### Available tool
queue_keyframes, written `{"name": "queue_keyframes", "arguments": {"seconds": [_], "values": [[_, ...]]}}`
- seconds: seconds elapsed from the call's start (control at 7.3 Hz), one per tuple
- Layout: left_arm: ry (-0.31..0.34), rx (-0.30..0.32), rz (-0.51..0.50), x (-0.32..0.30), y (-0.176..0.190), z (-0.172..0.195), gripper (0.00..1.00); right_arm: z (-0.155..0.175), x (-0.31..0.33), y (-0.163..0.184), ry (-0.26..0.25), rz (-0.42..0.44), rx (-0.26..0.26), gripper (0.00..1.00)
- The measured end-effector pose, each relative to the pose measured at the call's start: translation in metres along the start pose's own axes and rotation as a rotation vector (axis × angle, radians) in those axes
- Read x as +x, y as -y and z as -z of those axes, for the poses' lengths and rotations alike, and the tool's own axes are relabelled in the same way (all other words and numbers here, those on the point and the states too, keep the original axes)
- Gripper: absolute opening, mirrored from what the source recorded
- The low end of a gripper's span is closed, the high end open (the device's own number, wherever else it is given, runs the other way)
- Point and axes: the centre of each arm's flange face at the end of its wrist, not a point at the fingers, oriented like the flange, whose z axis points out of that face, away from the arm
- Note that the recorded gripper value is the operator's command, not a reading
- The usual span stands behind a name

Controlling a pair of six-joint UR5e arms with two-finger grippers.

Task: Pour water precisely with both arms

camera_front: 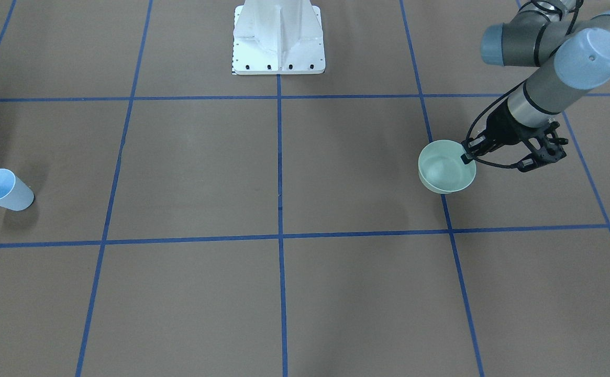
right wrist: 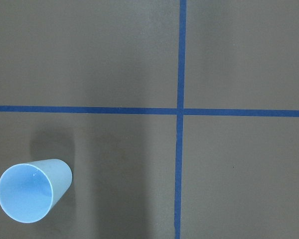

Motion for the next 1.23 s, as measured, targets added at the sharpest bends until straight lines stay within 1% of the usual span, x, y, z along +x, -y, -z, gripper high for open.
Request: {"name": "queue_keyframes", "arguments": {"seconds": [0.14, 0.27, 0.41, 0.55, 0.69, 0.96, 1.1, 1.23], "values": [[-0.017, 0.001, 0.051, 0.051, -0.001, 0.019, 0.00, 0.001, 0.000, 0.000, 0.000, 0.002, 0.001, 0.99], [-0.038, -0.010, 0.107, 0.107, -0.008, 0.024, 0.00, 0.001, -0.001, 0.000, -0.001, 0.003, 0.002, 0.99], [-0.046, -0.024, 0.155, 0.165, -0.022, 0.016, 0.00, 0.001, -0.001, 0.000, -0.003, 0.004, 0.003, 0.99], [-0.037, -0.019, 0.192, 0.221, -0.035, -0.001, 0.00, 0.001, 0.000, 0.000, -0.006, 0.004, 0.002, 0.99], [-0.029, -0.005, 0.213, 0.263, -0.047, -0.025, 0.00, 0.001, 0.000, 0.000, -0.009, 0.003, 0.001, 0.99], [-0.047, 0.027, 0.234, 0.292, -0.056, -0.081, 0.00, 0.000, 0.000, 0.000, -0.010, 0.002, 0.001, 0.99], [-0.043, 0.030, 0.237, 0.294, -0.061, -0.104, 0.00, 0.001, 0.000, 0.000, -0.010, 0.003, 0.001, 0.99], [-0.034, 0.030, 0.237, 0.294, -0.064, -0.120, 0.00, 0.001, 0.000, 0.000, -0.011, 0.003, 0.002, 0.99]]}}
